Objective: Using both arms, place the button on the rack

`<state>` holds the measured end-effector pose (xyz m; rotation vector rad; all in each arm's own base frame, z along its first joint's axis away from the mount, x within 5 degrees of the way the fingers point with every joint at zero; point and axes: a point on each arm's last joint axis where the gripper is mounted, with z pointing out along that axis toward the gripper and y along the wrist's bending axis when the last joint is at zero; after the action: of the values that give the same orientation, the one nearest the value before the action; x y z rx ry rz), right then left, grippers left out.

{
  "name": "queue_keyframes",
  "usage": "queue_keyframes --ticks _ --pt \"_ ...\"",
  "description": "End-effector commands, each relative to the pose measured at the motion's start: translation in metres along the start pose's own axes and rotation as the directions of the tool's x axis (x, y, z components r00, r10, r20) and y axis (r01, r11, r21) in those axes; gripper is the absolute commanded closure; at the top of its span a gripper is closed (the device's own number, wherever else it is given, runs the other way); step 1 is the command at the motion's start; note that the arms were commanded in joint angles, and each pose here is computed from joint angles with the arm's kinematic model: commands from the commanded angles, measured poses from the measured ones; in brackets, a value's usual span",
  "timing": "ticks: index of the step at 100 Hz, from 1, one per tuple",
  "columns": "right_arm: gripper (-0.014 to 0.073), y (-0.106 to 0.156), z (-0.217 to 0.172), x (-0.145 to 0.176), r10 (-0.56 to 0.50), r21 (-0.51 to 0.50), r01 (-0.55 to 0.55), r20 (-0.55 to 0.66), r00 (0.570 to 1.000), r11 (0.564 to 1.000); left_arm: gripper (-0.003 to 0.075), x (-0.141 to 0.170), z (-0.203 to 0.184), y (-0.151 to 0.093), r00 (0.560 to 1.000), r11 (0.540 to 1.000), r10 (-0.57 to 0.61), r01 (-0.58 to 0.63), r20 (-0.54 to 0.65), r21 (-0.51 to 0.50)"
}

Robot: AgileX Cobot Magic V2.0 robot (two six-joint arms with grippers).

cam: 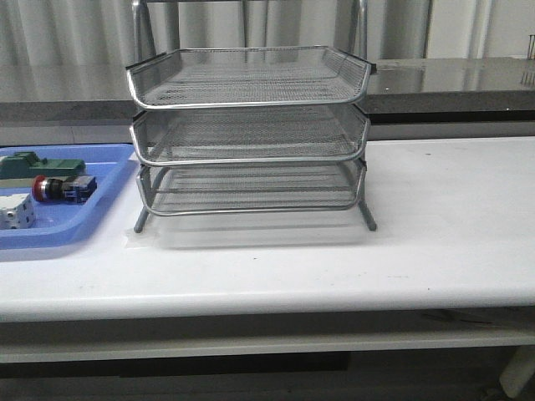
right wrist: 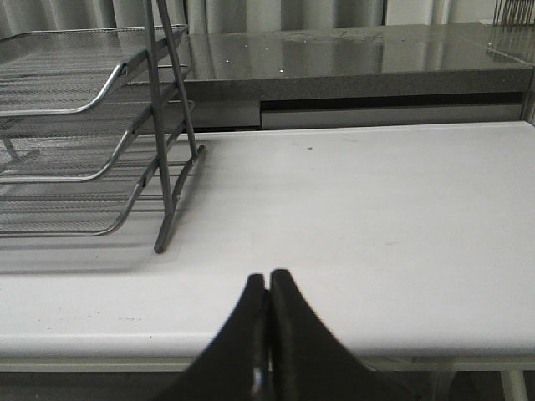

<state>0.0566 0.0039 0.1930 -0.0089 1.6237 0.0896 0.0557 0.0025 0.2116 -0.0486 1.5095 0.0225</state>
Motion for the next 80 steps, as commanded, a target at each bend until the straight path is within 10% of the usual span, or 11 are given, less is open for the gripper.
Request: queue_keyframes --ticks 1,80 --pt "0.0653 0.0 -0.0034 -0.0154 -0.01 0.006 0.009 0.125 0.992 1.0 0.0741 0.0096 -0.001 0.0006 0.998 1.0 -0.018 0.018 0.061 -0.003" --pt "0.0653 -0.0001 -0.0042 -0.0203 -0.011 0.007 0.01 0.179 0.984 1.0 0.0741 0.0096 -0.001 0.0006 0.998 1.0 -0.018 0.018 0.061 -0.003"
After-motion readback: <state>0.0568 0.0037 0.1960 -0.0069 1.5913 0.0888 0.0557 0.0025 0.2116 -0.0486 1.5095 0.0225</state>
